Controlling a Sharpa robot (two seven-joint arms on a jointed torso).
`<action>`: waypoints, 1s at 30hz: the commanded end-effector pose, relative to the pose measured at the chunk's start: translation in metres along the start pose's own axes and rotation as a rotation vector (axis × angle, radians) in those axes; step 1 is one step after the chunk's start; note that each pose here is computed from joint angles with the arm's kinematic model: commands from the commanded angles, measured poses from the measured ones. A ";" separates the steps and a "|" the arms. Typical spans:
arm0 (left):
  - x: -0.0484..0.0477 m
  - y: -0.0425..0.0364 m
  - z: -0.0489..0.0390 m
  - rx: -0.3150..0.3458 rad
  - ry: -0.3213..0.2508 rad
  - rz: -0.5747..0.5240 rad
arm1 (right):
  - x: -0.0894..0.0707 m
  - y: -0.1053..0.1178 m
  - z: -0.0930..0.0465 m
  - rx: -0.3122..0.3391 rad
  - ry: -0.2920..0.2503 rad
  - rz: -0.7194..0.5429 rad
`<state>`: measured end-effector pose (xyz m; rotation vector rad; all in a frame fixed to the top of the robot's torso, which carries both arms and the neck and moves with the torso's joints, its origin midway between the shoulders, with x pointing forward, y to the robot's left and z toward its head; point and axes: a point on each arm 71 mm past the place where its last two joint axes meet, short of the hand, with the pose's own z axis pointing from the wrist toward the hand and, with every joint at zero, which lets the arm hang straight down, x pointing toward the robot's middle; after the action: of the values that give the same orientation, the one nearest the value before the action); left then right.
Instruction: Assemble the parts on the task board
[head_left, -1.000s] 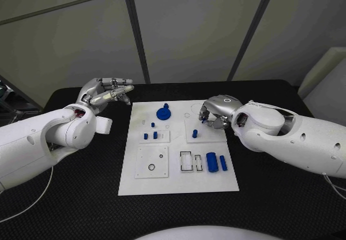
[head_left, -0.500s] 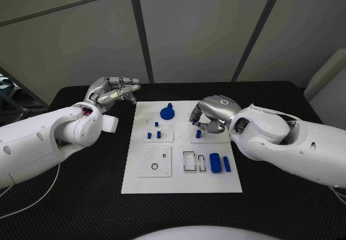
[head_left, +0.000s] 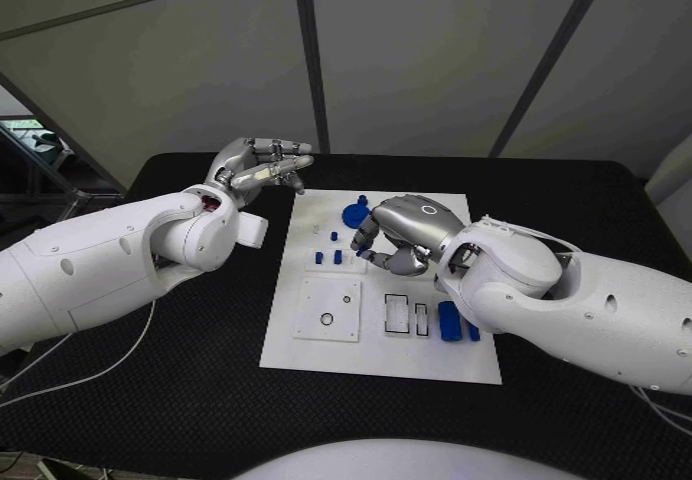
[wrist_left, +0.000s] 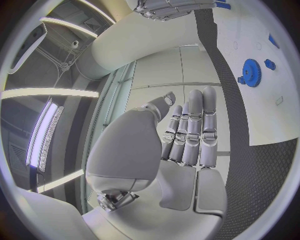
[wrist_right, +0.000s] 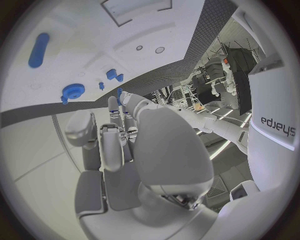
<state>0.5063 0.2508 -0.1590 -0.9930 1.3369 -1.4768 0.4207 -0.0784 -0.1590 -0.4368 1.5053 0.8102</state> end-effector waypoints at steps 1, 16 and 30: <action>0.0030 -0.0012 0.0014 0.007 0.010 -0.009 | 0.014 0.005 0.001 -0.023 0.034 0.050; 0.0091 -0.0004 0.0043 0.006 0.023 -0.016 | 0.051 0.012 0.001 -0.027 0.135 0.085; 0.0088 0.0006 0.0054 0.001 0.024 -0.017 | 0.058 0.011 0.002 -0.013 0.166 0.063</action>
<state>0.5088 0.2422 -0.1603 -0.9936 1.3453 -1.4899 0.4078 -0.0592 -0.2117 -0.4573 1.6671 0.8644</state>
